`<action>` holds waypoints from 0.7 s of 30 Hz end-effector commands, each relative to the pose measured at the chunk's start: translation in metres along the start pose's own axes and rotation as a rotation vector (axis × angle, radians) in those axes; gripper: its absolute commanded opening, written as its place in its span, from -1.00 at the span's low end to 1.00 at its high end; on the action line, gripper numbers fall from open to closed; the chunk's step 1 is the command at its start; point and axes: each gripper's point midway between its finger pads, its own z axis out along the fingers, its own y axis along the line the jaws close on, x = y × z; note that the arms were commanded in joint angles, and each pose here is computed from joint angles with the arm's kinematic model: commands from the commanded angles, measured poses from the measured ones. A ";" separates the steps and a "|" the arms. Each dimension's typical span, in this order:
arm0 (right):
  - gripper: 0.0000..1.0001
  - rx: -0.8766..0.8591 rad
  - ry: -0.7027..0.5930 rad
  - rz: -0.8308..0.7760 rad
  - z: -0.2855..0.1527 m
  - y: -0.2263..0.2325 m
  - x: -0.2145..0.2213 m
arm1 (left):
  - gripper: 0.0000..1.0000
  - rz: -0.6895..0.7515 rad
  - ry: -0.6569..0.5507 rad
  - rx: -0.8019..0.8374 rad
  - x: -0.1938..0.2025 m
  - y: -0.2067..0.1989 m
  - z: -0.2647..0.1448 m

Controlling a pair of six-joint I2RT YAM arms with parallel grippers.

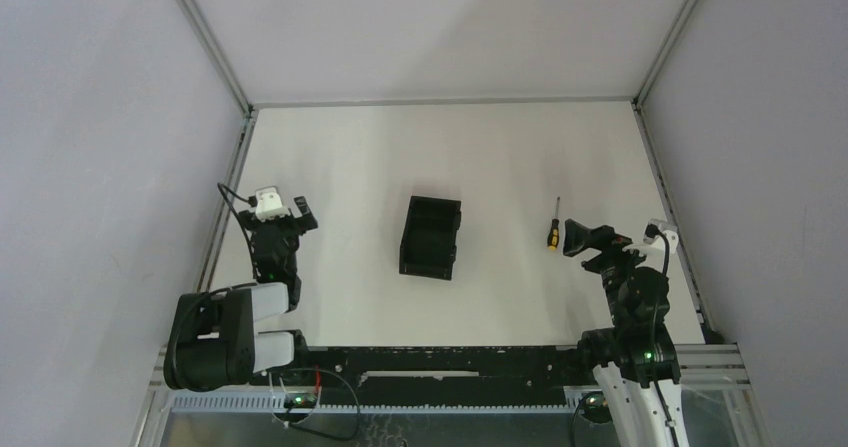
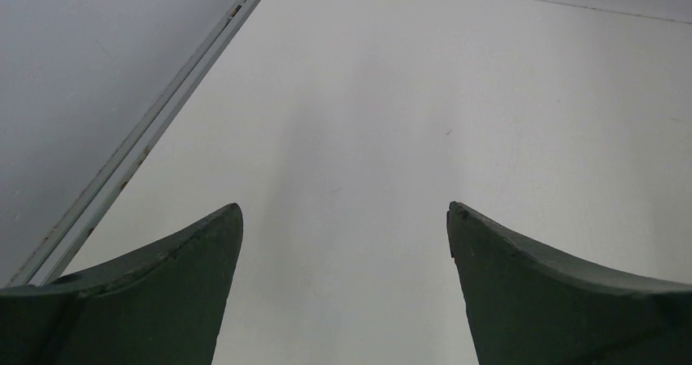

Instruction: Put the screwdriver in the bin

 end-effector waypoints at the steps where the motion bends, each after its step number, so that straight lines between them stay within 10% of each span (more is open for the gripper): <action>1: 0.99 -0.025 -0.064 0.041 0.001 0.011 -0.021 | 1.00 0.003 -0.070 0.000 -0.025 -0.003 0.009; 10: 0.89 -0.027 0.044 -0.064 0.010 0.045 -0.065 | 1.00 0.003 -0.071 0.000 -0.025 -0.002 0.009; 21: 0.92 0.351 0.823 -0.232 0.092 0.003 -0.002 | 1.00 0.003 -0.068 -0.001 -0.024 -0.002 0.008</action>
